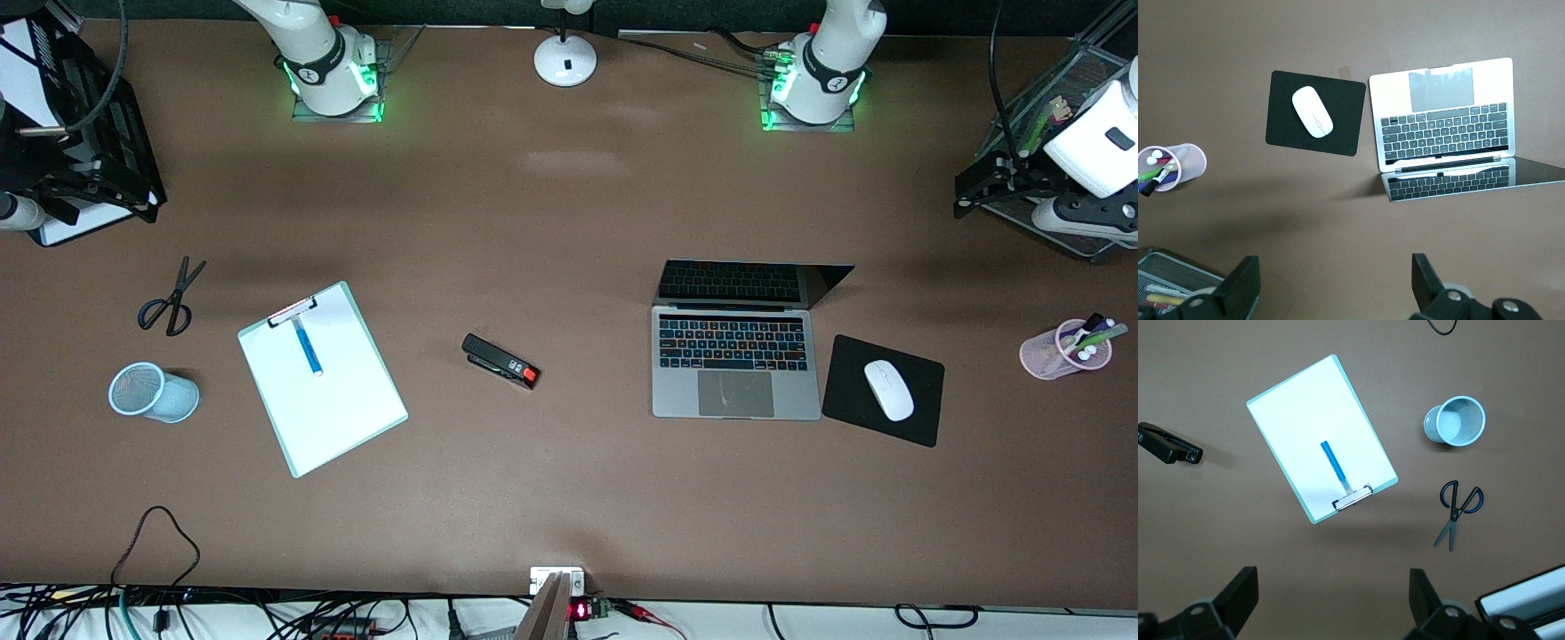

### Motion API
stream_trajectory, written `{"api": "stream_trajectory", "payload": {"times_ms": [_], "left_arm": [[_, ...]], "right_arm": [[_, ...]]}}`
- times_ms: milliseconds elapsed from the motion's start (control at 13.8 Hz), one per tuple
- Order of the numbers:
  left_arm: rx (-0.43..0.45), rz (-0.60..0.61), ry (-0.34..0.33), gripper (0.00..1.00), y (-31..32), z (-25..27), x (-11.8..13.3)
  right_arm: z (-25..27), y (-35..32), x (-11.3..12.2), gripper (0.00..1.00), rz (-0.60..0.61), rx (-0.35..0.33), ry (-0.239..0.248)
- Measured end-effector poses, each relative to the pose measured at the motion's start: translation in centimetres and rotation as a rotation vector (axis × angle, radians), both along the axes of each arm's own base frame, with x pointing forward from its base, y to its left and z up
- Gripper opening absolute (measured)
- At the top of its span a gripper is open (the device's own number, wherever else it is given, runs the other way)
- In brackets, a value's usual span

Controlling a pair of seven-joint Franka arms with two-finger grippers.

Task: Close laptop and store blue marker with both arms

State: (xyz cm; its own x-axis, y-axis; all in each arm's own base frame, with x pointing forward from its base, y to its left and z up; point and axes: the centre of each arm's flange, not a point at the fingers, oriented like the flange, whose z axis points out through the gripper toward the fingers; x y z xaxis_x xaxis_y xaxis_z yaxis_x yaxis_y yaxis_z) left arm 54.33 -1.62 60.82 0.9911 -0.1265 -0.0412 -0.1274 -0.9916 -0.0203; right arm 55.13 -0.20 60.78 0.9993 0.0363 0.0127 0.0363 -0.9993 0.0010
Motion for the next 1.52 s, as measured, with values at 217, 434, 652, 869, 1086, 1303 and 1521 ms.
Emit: {"api": "stream_trajectory", "payload": {"times_ms": [217, 434, 652, 869, 1086, 1303, 1521], "left_arm": [[0.000, 0.000, 0.000, 1.00, 0.0, 0.0, 0.0], [0.000, 0.000, 0.000, 1.00, 0.0, 0.0, 0.0], [0.000, 0.000, 0.000, 1.00, 0.0, 0.0, 0.0], [0.000, 0.000, 0.000, 1.00, 0.0, 0.0, 0.0], [0.000, 0.000, 0.000, 1.00, 0.0, 0.0, 0.0], [0.000, 0.001, 0.004, 1.00, 0.0, -0.1, 0.0], [0.003, -0.004, 0.078, 1.00, -0.3, -1.3, -0.3]], "right_arm": [[-0.3, 0.0, 0.1, 1.00, 0.001, 0.000, 0.005], [-0.3, 0.0, 0.2, 1.00, 0.001, 0.000, 0.006], [-0.4, 0.0, 0.2, 1.00, 0.001, -0.001, 0.008], [-1.2, 0.0, 0.5, 1.00, 0.002, -0.001, 0.021], [-2.6, 0.2, 1.2, 1.00, 0.004, -0.003, 0.045], [-4.3, 0.4, 2.1, 1.00, 0.010, -0.005, 0.065], [-6.1, 1.0, 3.1, 1.00, 0.019, -0.007, 0.072]]}}
